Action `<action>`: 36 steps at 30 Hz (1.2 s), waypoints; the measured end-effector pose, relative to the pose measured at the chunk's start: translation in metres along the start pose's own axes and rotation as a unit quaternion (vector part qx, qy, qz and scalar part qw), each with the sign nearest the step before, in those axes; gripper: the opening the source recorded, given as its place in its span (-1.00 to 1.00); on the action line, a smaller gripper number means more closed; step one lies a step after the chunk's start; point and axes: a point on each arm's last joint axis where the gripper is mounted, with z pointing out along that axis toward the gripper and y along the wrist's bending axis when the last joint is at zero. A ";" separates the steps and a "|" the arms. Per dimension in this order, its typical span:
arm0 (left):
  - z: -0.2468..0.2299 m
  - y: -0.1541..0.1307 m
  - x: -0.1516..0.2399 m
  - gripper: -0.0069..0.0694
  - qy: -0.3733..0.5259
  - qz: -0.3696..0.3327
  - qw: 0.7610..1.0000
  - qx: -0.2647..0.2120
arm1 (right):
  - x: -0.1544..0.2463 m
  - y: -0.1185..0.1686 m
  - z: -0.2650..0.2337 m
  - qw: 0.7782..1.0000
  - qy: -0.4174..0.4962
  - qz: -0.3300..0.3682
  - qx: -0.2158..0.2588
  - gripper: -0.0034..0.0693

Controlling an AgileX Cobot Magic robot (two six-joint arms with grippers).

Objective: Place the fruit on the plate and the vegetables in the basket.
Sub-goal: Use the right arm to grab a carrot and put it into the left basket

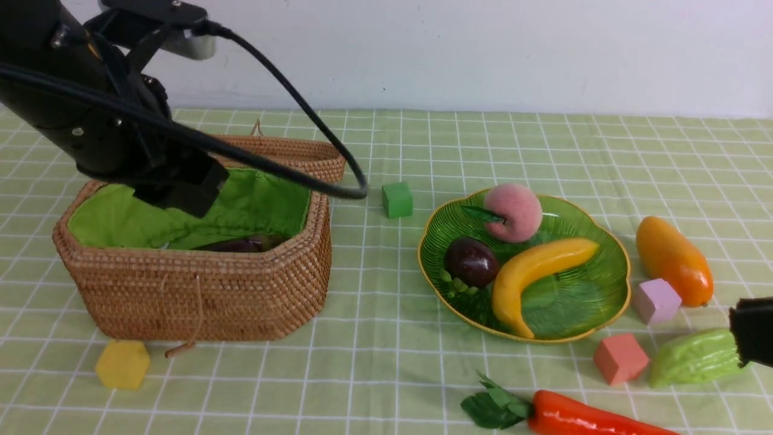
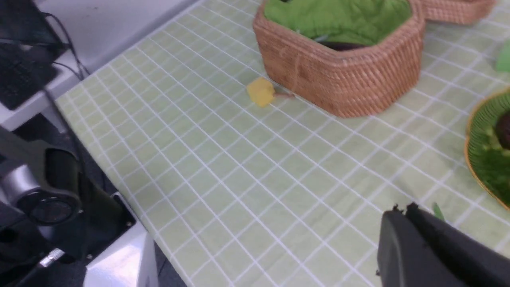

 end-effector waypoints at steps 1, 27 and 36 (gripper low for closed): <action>-0.003 -0.009 0.009 -0.60 0.010 0.001 1.000 0.010 | -0.001 -0.003 0.000 1.000 0.009 0.009 0.014 -0.88; -0.072 -0.080 0.130 -0.85 -0.192 0.077 0.968 0.144 | 0.024 -0.081 0.145 0.906 0.398 -0.115 0.084 -0.56; -0.071 -0.080 0.130 -0.85 -0.190 0.080 0.968 0.143 | 0.052 -0.117 0.206 0.854 0.467 -0.225 0.045 0.57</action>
